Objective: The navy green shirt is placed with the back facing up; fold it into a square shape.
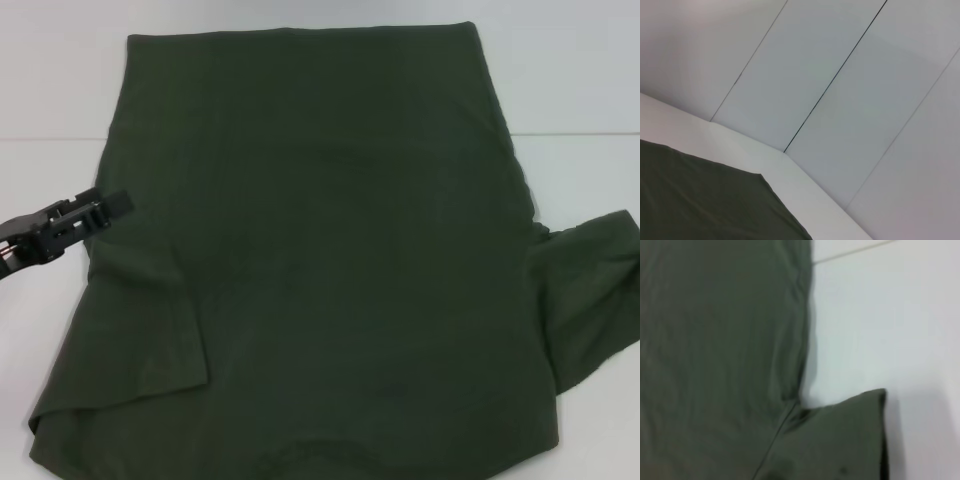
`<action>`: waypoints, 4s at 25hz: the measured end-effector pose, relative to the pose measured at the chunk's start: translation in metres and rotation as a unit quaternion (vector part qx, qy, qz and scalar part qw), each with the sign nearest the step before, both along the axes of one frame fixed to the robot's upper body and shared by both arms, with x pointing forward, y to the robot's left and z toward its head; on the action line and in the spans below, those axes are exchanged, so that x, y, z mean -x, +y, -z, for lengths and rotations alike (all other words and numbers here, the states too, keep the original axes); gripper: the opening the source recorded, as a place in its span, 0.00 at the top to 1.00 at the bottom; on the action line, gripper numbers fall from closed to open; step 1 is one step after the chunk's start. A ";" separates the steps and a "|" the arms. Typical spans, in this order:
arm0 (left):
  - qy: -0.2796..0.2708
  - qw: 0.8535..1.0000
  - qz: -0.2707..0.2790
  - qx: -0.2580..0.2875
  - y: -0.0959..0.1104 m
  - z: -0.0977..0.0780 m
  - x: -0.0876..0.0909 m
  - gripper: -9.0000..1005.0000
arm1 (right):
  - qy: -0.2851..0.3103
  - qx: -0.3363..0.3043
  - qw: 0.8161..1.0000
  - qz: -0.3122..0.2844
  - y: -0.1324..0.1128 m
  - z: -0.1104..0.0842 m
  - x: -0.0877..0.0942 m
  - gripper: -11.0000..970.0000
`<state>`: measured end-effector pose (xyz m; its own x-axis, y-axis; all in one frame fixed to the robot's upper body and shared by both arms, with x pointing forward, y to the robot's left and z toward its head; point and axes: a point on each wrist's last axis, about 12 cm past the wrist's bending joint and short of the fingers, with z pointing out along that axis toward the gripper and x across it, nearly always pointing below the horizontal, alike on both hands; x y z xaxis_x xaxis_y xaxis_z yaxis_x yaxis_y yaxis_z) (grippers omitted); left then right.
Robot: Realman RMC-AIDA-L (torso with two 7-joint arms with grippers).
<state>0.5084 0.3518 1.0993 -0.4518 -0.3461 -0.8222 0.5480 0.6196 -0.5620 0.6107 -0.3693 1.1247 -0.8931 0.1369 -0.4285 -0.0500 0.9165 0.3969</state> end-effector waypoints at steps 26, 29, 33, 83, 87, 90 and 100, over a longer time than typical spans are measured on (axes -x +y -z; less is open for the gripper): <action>-0.002 1.000 -0.005 0.017 0.004 -0.001 0.006 0.28 | 0.001 0.003 1.000 0.024 -0.005 -0.014 -0.005 0.96; -0.004 1.000 -0.006 0.017 0.005 -0.001 0.006 0.28 | 0.020 -0.009 1.000 0.000 0.000 -0.018 0.000 0.96; -0.005 1.000 -0.007 0.016 0.006 -0.002 0.005 0.28 | 0.039 -0.025 0.999 -0.025 0.006 -0.024 0.006 0.96; -0.023 0.997 -0.063 0.037 0.016 -0.003 0.002 0.28 | -0.016 -0.208 0.976 -0.065 0.092 -0.022 -0.029 0.54; 0.005 0.997 -0.060 0.042 0.025 -0.005 0.002 0.28 | 0.009 -0.148 0.985 -0.094 0.074 -0.033 -0.027 0.35; 0.067 0.995 -0.044 0.056 0.034 -0.006 0.006 0.28 | 0.016 -0.125 0.987 -0.101 0.061 -0.039 -0.021 0.35; 0.315 0.942 -0.045 0.102 0.072 0.001 0.050 0.28 | -0.006 -0.116 0.988 -0.107 0.054 -0.049 -0.020 0.35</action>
<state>0.4581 0.4242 1.0987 -0.7890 -0.5288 -0.3128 0.0156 0.4918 -0.8706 0.6308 -0.3153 1.1739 -0.9072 0.0415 -0.4187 -0.2383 0.7694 0.5926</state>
